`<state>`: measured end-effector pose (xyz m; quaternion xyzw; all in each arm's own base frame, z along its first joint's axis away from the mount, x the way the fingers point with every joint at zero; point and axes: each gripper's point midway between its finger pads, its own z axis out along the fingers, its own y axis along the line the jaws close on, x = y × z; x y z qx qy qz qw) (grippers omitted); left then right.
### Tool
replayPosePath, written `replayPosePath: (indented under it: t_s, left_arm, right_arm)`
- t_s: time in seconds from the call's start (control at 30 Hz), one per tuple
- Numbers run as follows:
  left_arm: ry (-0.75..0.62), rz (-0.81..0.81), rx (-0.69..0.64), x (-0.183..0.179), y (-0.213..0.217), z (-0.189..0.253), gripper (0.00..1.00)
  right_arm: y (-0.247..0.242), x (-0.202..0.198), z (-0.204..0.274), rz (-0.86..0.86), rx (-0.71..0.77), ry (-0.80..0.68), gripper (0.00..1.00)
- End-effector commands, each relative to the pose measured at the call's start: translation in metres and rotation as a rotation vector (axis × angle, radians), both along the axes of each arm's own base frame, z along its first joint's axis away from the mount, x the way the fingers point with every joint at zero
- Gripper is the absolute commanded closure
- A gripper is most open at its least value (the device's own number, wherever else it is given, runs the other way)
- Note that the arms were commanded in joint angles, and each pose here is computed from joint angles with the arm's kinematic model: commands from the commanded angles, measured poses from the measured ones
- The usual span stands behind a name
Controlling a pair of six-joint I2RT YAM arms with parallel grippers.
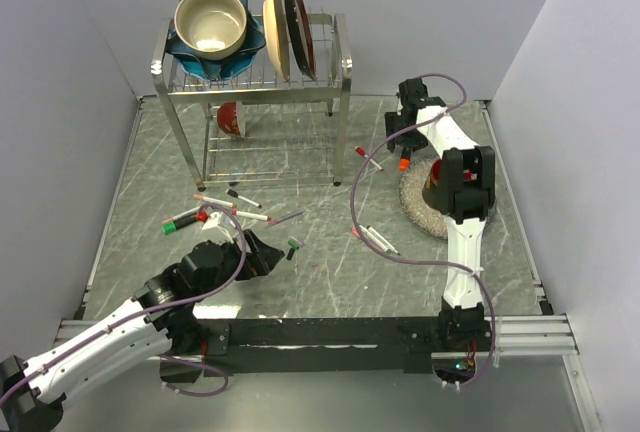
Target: Open the pen caps
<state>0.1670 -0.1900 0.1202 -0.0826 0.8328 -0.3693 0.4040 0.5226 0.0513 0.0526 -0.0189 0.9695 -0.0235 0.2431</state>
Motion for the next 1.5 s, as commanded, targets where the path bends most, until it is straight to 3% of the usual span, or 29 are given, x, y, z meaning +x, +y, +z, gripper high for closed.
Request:
replayPosePath:
  t_s: [0.0,0.13,0.3,0.63,0.83,0.9,1.0,1.2,1.33,1.47]
  left_arm:
    - [-0.041,0.019,0.015,0.008,0.002,0.011,0.01]
    - [-0.042,0.02,0.034,0.01,0.001,0.01,0.0]
    - [-0.043,0.015,0.047,0.012,0.0,0.011,0.01]
    - [-0.056,-0.007,0.008,0.011,-0.007,0.022,0.01]
    - [-0.061,-0.043,-0.032,0.008,-0.014,0.027,0.01]
    - [-0.063,-0.066,-0.063,0.005,-0.02,0.03,0.01]
    - [-0.068,-0.091,-0.125,0.002,-0.028,0.037,0.01]
    - [-0.147,-0.189,-0.262,-0.004,-0.049,0.07,0.01]
    - [-0.205,-0.252,-0.325,-0.007,-0.06,0.093,0.01]
    - [-0.235,-0.314,-0.382,-0.01,-0.075,0.109,0.01]
  right_arm:
    - [-0.021,0.011,0.005,-0.07,-0.017,-0.015,0.29]
    - [-0.022,0.016,-0.004,-0.075,0.0,0.001,0.3]
    - [-0.012,0.017,-0.015,-0.051,0.046,0.03,0.47]
    - [-0.007,0.019,-0.023,-0.042,0.069,0.051,0.53]
    - [0.009,0.022,-0.019,-0.012,0.134,0.05,0.73]
    - [0.017,0.023,-0.012,0.003,0.172,0.039,0.75]
    - [0.029,0.022,0.013,0.036,0.245,0.001,0.82]
    - [0.051,-0.009,0.119,0.117,0.456,-0.206,0.96]
    - [0.057,-0.055,0.186,0.192,0.628,-0.359,1.0]
    - [0.068,-0.11,0.217,0.306,0.698,-0.448,1.0]
